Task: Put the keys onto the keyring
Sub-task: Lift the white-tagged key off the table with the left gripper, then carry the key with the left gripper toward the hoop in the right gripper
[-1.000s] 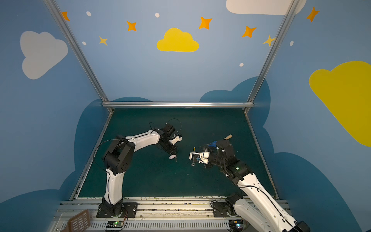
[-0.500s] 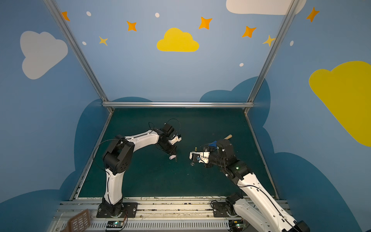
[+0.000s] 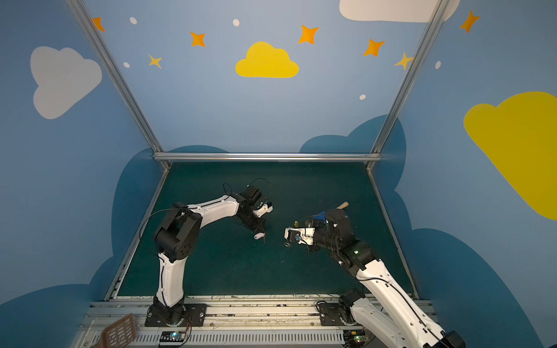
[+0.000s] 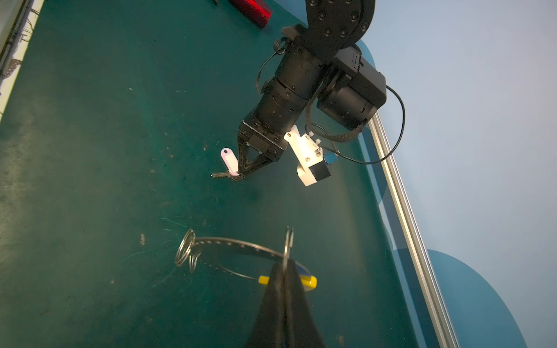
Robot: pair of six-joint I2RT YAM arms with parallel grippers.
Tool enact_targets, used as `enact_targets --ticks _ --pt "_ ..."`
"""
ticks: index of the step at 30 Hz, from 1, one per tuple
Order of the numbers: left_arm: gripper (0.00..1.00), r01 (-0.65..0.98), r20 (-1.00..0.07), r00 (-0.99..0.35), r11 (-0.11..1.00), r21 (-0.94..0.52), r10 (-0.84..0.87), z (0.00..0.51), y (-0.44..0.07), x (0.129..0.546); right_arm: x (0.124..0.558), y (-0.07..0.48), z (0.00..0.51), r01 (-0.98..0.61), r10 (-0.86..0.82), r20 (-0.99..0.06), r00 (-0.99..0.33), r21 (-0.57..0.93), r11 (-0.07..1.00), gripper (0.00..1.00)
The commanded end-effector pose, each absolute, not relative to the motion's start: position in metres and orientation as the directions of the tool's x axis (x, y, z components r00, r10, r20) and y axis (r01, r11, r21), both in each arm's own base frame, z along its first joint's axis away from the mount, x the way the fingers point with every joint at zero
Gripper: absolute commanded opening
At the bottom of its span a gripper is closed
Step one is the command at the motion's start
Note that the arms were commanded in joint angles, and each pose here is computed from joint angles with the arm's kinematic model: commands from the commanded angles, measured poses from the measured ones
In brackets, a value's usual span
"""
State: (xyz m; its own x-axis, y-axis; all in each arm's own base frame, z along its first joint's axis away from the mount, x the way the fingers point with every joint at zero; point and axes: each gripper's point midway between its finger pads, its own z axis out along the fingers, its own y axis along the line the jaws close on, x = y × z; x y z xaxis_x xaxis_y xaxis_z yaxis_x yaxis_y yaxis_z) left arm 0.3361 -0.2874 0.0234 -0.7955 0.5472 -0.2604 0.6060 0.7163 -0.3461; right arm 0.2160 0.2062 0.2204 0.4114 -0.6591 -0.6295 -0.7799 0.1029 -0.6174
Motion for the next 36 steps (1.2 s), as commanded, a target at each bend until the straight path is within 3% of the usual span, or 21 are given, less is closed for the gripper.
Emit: enact_targets --ticks 1,14,25,30,36 --pt "0.15 0.613 -0.266 -0.790 0.707 -0.353 0.552 0.029 -0.290 0.333 0.216 0.208 0.222 -0.785 -0.644 -0.644 0.413 -0.611 0.108 0.00" --pt "0.04 0.646 -0.313 -0.763 0.679 -0.349 0.565 0.048 -0.293 0.332 0.215 0.209 0.221 -0.788 -0.642 -0.647 0.411 -0.607 0.106 0.00" --pt "0.04 0.727 -0.428 -0.686 0.579 -0.369 0.589 0.076 -0.301 0.321 0.219 0.209 0.217 -0.803 -0.650 -0.658 0.380 -0.583 0.121 0.00" --pt "0.03 0.788 -0.539 -0.611 0.505 -0.351 0.580 0.096 -0.305 0.314 0.219 0.212 0.215 -0.816 -0.645 -0.669 0.370 -0.565 0.118 0.00" --pt "0.03 0.875 -0.712 -0.450 0.424 -0.232 0.539 0.137 -0.304 0.309 0.215 0.220 0.214 -0.852 -0.611 -0.706 0.358 -0.515 0.096 0.00"
